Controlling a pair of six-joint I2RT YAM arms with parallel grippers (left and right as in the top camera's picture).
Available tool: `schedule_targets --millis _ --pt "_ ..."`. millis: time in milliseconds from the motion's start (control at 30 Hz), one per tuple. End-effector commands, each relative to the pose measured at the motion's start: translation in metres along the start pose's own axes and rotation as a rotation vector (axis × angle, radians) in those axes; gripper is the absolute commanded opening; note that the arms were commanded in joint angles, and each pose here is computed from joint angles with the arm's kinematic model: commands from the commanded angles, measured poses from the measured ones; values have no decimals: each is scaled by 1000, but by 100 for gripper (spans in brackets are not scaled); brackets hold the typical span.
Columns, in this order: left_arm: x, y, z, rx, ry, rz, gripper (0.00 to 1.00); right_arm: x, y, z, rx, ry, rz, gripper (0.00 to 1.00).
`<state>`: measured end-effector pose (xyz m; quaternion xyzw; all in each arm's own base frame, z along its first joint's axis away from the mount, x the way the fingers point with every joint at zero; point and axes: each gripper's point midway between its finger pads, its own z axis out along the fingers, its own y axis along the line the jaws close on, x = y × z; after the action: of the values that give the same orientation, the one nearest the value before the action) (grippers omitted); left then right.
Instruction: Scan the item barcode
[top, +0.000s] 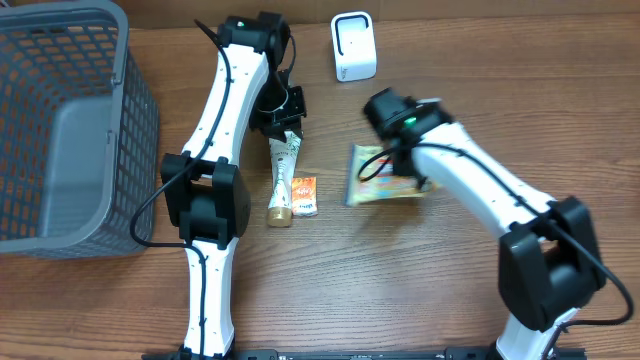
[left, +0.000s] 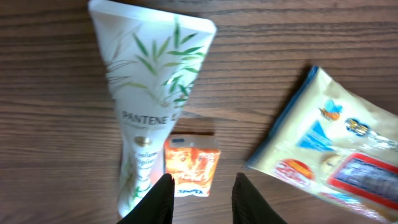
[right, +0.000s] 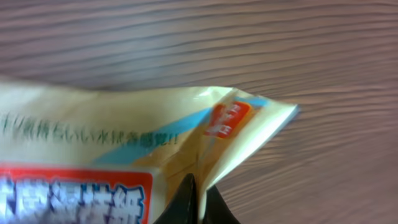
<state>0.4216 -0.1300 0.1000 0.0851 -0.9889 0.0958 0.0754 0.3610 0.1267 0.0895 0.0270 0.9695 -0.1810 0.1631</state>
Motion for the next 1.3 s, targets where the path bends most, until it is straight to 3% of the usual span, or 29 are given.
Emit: schedule_targets --millis 0,267,400,800,933,1267 --pt "-4 6 -7 -10 -19 29 25 -4 21 -26 -57 -53 32 4" --pt "22 -39 -4 185 71 224 15 -36 8 -65 -66 -109 75 4" --pt "35 -60 9 188 99 280 7 -43 -5 -74 -57 -101 94 4" --pt "70 -109 78 145 168 273 4 -40 -24 -66 -27 -53 115 4" --pt "80 -125 102 224 198 276 4 -40 -26 -62 -53 -25 134 4" --pt "68 -142 135 326 142 257 4 -33 33 -75 -396 89 149 4"
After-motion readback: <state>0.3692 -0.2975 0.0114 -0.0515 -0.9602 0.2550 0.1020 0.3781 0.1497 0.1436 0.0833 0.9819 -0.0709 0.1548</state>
